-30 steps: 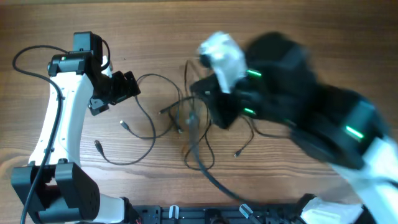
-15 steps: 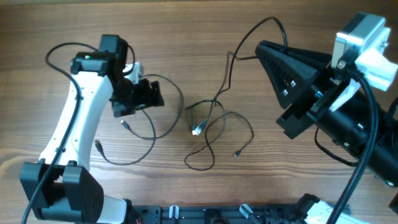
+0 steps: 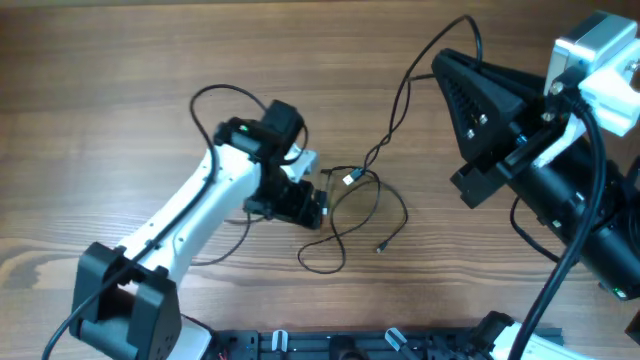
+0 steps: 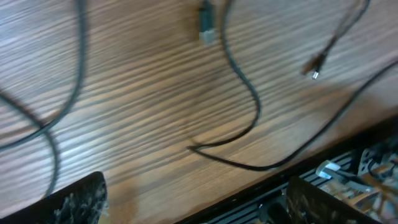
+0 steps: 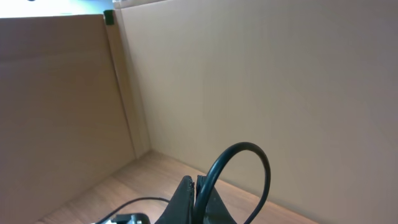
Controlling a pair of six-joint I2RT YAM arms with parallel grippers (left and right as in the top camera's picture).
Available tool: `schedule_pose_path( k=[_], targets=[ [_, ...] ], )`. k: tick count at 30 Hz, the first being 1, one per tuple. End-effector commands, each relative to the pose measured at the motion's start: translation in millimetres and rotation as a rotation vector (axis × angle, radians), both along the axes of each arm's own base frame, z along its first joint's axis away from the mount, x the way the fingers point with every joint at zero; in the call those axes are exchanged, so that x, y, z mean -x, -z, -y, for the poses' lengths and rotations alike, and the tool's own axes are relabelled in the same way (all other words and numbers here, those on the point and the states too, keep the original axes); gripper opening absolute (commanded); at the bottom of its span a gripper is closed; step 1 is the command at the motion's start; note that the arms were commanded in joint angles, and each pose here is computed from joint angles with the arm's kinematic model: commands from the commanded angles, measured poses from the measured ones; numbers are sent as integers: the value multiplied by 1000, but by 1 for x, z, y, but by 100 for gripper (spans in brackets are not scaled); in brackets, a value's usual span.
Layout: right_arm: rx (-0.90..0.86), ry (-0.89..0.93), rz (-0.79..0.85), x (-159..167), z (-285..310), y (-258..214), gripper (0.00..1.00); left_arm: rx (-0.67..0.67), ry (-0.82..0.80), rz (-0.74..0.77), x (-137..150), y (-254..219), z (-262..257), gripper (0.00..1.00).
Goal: Untangle cables
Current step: 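Pull one black cable far rightward with the right gripper, off the pile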
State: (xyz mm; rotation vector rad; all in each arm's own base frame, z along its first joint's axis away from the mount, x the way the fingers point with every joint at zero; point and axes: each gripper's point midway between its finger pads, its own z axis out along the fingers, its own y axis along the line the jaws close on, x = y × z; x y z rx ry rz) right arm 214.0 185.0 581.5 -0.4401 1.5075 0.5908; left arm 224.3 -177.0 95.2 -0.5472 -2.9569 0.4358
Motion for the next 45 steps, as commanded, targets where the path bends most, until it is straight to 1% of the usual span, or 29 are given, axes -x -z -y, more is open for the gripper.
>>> schedule_pose_path(
  k=[1,3,6,8,11,12,13,15,16,17,18,20,22,23,25,27,29,31,35,37,38,42,45],
  targets=[
    [7,25,2,0,6,0,4,40,126,44,14,3,28,100],
    [21,25,-11,0,6,5,4,60,214,76,23,7,45,100],
    [32,24,-21,0,5,8,4,67,291,126,30,16,61,100],
    [30,24,-20,1,6,8,4,60,319,176,28,24,68,100],
    [25,20,-16,3,8,6,4,91,350,224,27,34,77,100],
    [22,20,-13,5,9,5,4,101,351,239,26,40,79,95],
    [22,20,-13,5,9,5,4,104,352,244,26,43,79,83],
    [22,21,-12,5,10,5,4,79,352,260,25,52,73,51],
    [22,21,-12,5,10,5,4,40,358,277,22,56,66,13],
    [25,23,-12,5,10,6,4,-41,362,307,15,59,52,4],
    [36,41,-10,3,13,7,4,-93,353,330,8,59,43,4],
    [52,189,-31,-10,34,13,4,-203,297,382,-10,58,19,4],
    [39,425,-76,-24,73,21,4,-288,167,409,-29,55,-8,4],
    [26,591,-100,-28,101,26,4,-307,105,404,-36,54,-22,4],
    [2,940,-116,-21,161,33,4,-329,-28,376,-48,55,-49,4],
    [17,1196,-86,-3,202,32,4,-351,-136,348,-56,55,-75,4],
    [52,1380,-47,16,228,26,4,-373,-246,317,-60,56,-102,4],
    [45,1413,-45,25,241,20,4,-388,-383,289,-64,56,-128,4],
    [-132,1466,-24,47,268,8,4,-409,-564,246,-65,56,-165,4],
    [-199,1464,-15,59,278,4,4,-422,-670,225,-63,57,-182,4],
    [-217,1463,-12,65,283,4,4,-428,-768,207,-61,57,-192,4],
    [-273,1459,-5,81,297,2,4,-447,-988,150,-51,57,-217,4],
    [-334,1454,3,93,307,0,4,-462,-1037,118,-44,58,-230,4]
  ],
)
